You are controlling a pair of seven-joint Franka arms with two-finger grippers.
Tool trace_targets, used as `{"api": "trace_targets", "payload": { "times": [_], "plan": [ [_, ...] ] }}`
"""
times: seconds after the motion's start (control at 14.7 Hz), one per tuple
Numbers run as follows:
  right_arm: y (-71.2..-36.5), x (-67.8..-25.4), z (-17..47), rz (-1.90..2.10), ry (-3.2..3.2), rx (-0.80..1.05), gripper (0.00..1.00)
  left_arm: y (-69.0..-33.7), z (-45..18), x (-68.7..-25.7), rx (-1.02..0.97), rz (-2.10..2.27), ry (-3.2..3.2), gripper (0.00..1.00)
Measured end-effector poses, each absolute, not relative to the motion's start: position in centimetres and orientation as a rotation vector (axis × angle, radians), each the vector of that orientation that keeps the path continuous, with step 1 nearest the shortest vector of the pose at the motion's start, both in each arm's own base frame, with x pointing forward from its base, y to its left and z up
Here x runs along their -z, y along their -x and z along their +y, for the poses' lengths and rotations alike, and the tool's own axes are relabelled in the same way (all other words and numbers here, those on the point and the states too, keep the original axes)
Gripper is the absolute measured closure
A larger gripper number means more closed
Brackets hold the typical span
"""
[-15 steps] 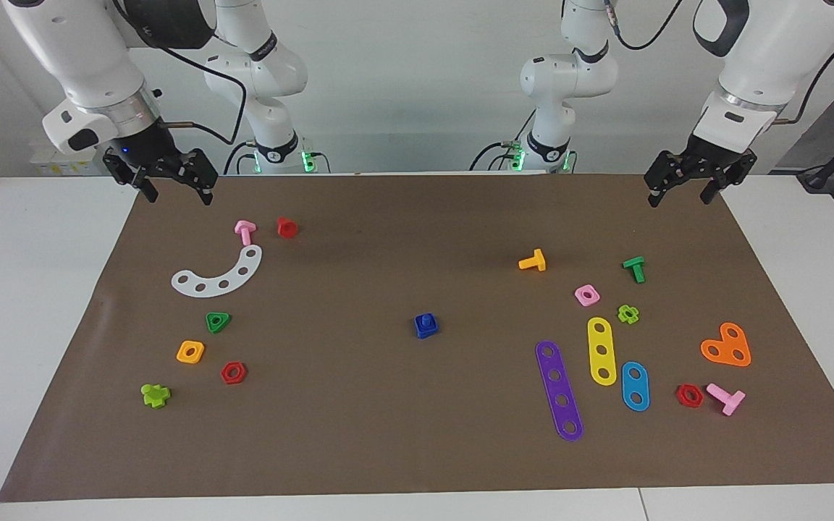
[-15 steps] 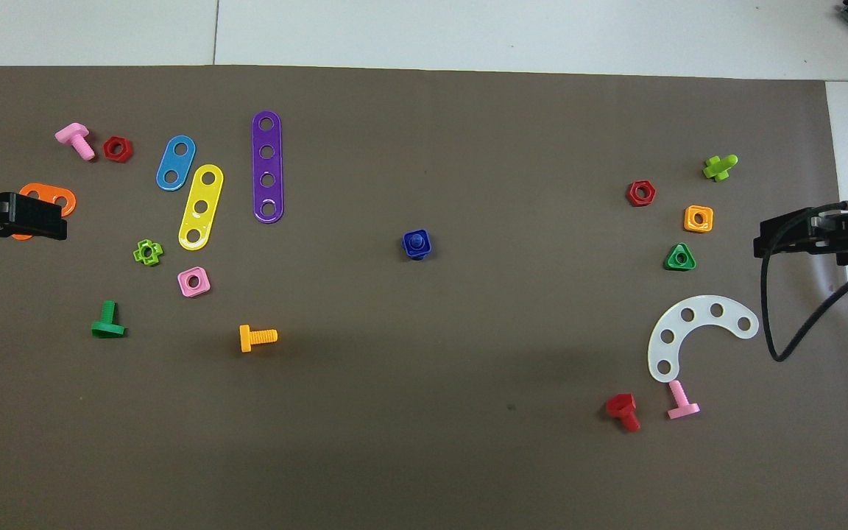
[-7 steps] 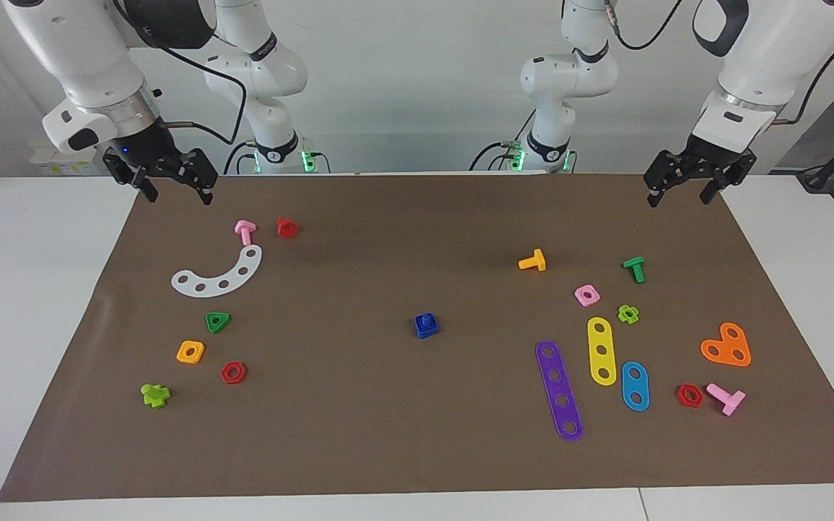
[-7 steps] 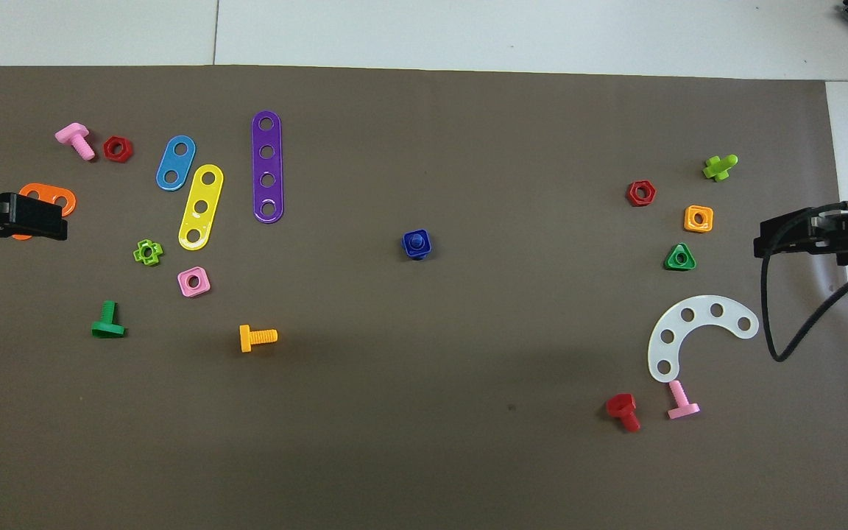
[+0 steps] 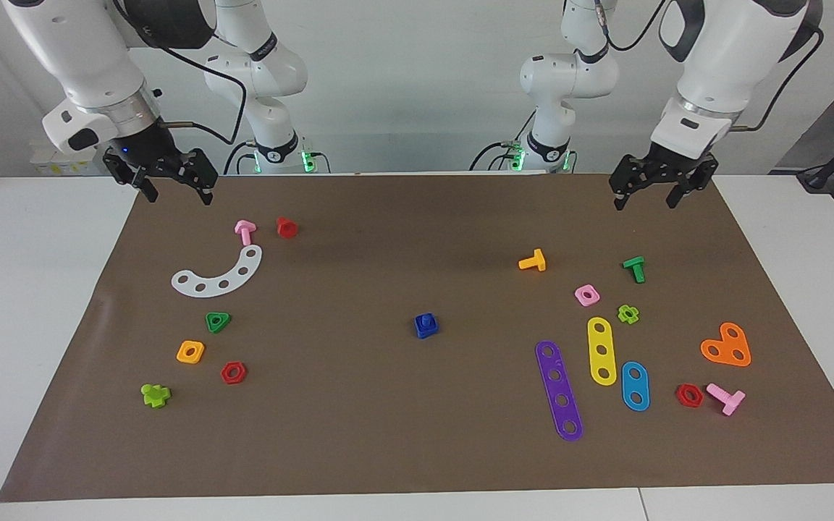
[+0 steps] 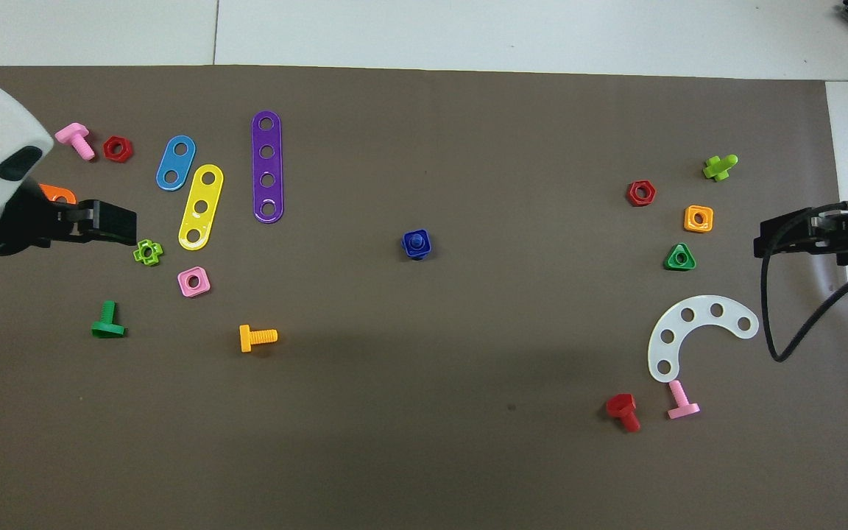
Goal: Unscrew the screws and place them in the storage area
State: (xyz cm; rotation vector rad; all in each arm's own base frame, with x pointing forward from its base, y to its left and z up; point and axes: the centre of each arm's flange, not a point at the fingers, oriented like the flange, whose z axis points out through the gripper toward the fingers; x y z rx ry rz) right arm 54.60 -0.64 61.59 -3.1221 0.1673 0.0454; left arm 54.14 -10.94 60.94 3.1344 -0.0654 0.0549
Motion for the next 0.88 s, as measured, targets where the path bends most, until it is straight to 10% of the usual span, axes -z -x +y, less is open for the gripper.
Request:
{"api": "trace_targets", "payload": {
  "times": [0.88],
  "plan": [
    [-54.6, -61.6, -0.6, 0.167, 3.122, -0.045, 0.00, -54.9, -33.2, -47.7, -0.107, 0.152, -3.056, 0.00]
  ]
}}
